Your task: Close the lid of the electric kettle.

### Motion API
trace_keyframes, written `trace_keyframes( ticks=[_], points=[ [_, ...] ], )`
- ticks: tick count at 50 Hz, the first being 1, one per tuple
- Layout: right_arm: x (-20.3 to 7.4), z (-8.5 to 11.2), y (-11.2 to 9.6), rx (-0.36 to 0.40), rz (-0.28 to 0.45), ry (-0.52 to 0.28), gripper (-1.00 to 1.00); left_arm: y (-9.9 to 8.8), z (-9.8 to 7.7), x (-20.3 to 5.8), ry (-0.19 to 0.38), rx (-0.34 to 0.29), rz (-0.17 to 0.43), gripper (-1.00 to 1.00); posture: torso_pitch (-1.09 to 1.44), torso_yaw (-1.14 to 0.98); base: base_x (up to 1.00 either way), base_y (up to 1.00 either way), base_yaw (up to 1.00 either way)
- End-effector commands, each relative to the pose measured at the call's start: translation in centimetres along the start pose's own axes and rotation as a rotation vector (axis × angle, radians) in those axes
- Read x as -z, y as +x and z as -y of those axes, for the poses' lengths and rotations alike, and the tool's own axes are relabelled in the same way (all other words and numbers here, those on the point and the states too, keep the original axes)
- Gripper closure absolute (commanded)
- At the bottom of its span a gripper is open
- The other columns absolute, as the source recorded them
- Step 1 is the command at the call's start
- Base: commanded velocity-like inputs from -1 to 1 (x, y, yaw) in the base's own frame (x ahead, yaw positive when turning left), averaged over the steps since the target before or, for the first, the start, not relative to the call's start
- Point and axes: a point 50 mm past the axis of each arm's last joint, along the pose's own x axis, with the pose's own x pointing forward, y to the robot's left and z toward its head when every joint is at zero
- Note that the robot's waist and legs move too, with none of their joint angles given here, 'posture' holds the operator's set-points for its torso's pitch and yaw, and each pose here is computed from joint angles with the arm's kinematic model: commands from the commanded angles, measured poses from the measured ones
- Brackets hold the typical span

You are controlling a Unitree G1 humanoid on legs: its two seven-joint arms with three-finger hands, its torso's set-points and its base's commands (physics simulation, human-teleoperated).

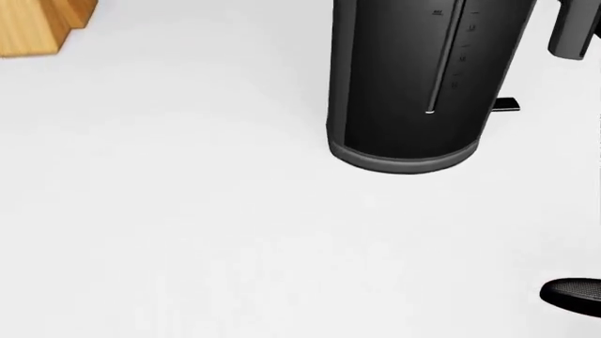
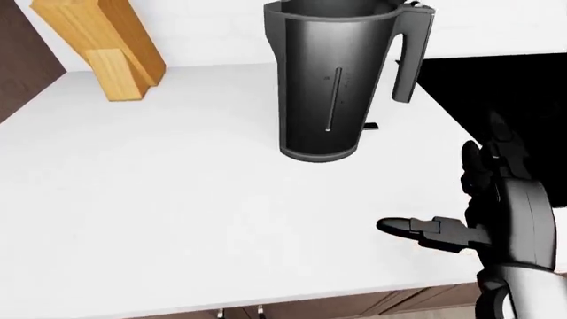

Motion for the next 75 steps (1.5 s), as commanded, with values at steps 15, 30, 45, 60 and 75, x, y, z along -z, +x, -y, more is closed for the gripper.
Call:
trace_keyframes(
  ticks=[15,30,45,60,75],
  points=[
    [-0.85,0.18,-0.15,0.015,0.057,-0.022,-0.96,-0.15,0.25,-1.53,0.004,0.015,0.091,-1.0,0.0,0.0,0.0,0.0,0.0],
    [-0.92,0.15,-0.12,0.015,0.059,-0.023,-0.96,-0.19,0.39,-1.57,0.0,0.02,0.089,-1.0,0.0,0.0,0.0,0.0,0.0],
    [-0.85,0.05,-0.12,0.012,0.059,-0.024,-0.97,-0.42,0.63,-1.7,0.011,0.044,0.097,-1.0,0.0,0.0,0.0,0.0,0.0],
    [-0.79,-0.01,-0.11,0.009,0.057,-0.024,-0.96,-0.59,0.84,-1.71,0.03,0.062,0.102,-1.0,-0.02,0.0,0.0,0.0,0.0],
    [-0.87,-0.07,-0.05,0.008,0.058,-0.024,-0.97,-0.42,0.87,-1.55,0.047,0.057,0.096,-1.0,-0.17,0.0,0.0,0.0,0.0]
  ],
)
